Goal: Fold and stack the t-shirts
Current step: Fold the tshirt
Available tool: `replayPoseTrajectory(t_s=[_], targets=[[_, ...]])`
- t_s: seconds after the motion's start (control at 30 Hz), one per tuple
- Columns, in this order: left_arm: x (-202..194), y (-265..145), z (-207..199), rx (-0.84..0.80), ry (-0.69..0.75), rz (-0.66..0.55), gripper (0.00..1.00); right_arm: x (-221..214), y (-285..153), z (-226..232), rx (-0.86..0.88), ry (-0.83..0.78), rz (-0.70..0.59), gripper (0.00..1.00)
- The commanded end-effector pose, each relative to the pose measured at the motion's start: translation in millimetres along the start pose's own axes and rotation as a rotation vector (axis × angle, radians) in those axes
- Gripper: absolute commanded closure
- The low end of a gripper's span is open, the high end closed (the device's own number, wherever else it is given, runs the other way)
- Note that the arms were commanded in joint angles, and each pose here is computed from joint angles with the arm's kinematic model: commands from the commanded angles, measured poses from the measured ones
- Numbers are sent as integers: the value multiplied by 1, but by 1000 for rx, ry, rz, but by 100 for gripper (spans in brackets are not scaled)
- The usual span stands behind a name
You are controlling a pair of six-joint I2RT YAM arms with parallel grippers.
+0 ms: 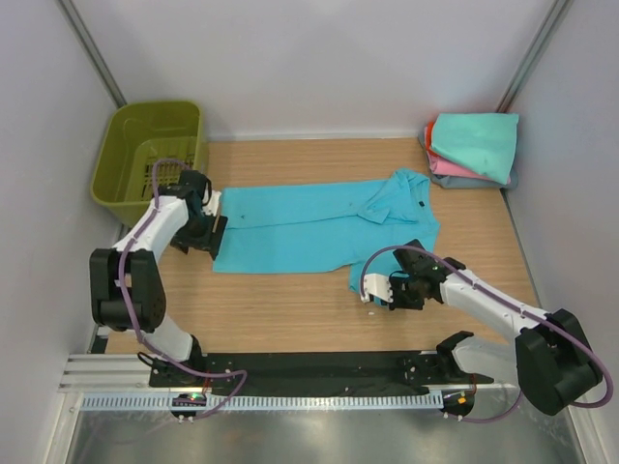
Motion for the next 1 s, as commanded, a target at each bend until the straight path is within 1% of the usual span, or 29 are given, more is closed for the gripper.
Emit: replayPoseTrajectory(t_s=[0.0,0.1,0.13,0.17,0.3,0.4,0.67,0.9,0.97], targets=[[-2,1,-12,-116,-45,51,26,2,-2,-5,-51,12,0,92],[1,11,-16,-152,-50,109,33,2,-4,-9,-70,11,5,93],[2,10,-17,-166,-54,111,33,2,-4,-9,-72,9,9,93],[1,16,-17,-174,-61,136,36,2,-4,-10,-74,9,10,93],[7,23,-10,-184,-111,151,40,2,-6,-13,-84,10,11,93],[11,28,-4,-175,-135,158,41,3,-8,-13,-89,12,13,93],[9,46,-6,-182,-127,235,51,3,-6,-17,-93,6,16,93],[7,56,-7,-182,-127,284,52,3,-5,-18,-97,7,21,94],[6,58,-6,-178,-125,300,55,3,-5,-18,-99,11,21,94]])
Point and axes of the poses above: each gripper's point midway between its finger pads, its own y axis out along the fingers, its own z axis along the line the jaws close on, x = y × z, the point moved 7 cm from there along -y, back along the fingers, and after that the axes turned 10 degrees about -y, right-handed, at the moved point
